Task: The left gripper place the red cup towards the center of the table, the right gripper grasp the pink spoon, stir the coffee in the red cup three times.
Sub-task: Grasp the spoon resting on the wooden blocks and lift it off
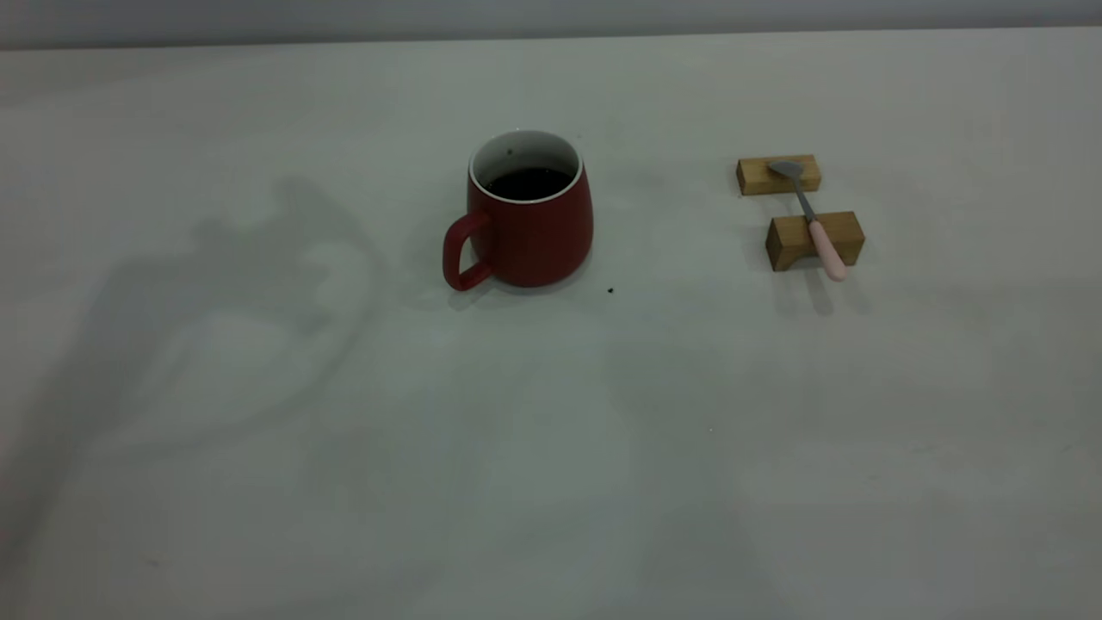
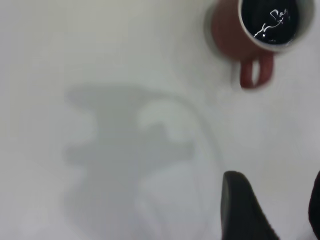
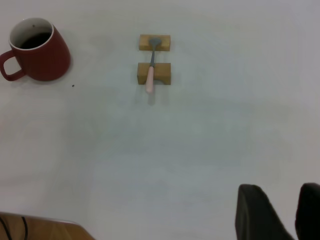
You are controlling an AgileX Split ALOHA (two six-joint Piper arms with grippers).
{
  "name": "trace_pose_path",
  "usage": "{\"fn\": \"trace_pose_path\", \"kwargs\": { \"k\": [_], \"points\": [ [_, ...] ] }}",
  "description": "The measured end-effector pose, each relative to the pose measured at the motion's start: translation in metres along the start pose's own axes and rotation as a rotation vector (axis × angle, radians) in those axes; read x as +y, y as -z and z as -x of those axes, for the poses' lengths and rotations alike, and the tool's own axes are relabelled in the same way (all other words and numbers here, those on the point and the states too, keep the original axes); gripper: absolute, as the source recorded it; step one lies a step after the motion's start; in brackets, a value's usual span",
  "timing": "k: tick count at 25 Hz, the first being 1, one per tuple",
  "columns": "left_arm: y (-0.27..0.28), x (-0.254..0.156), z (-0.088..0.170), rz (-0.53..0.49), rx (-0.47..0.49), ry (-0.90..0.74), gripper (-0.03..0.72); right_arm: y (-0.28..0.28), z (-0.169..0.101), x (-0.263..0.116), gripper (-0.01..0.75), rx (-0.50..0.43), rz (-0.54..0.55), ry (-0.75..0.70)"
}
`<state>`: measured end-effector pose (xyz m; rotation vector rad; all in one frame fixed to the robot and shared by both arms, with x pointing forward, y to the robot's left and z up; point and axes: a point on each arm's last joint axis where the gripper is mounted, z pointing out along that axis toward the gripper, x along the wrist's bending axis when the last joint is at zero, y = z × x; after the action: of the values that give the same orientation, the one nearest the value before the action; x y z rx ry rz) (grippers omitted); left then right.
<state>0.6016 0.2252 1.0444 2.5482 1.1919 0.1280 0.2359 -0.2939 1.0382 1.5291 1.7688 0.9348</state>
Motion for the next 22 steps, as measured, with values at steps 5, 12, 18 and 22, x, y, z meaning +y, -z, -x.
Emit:
{"fn": "trace_pose_path", "kwargs": {
  "k": [5,12,18,22],
  "points": [
    [0.079,-0.027,0.03,-0.016,0.046,0.14,0.407,0.0,0.0,0.0,0.24,0.0,0.0,0.0],
    [0.124,-0.079,0.071,0.07,0.084,0.271,0.407,0.0,0.0,0.0,0.24,0.0,0.0,0.0],
    [0.113,-0.152,0.109,0.04,0.07,0.368,0.407,0.0,0.0,0.0,0.24,0.0,0.0,0.0],
    [0.105,-0.195,0.129,0.056,0.093,0.388,0.407,0.0,0.0,0.0,0.24,0.0,0.0,0.0]
  ]
}}
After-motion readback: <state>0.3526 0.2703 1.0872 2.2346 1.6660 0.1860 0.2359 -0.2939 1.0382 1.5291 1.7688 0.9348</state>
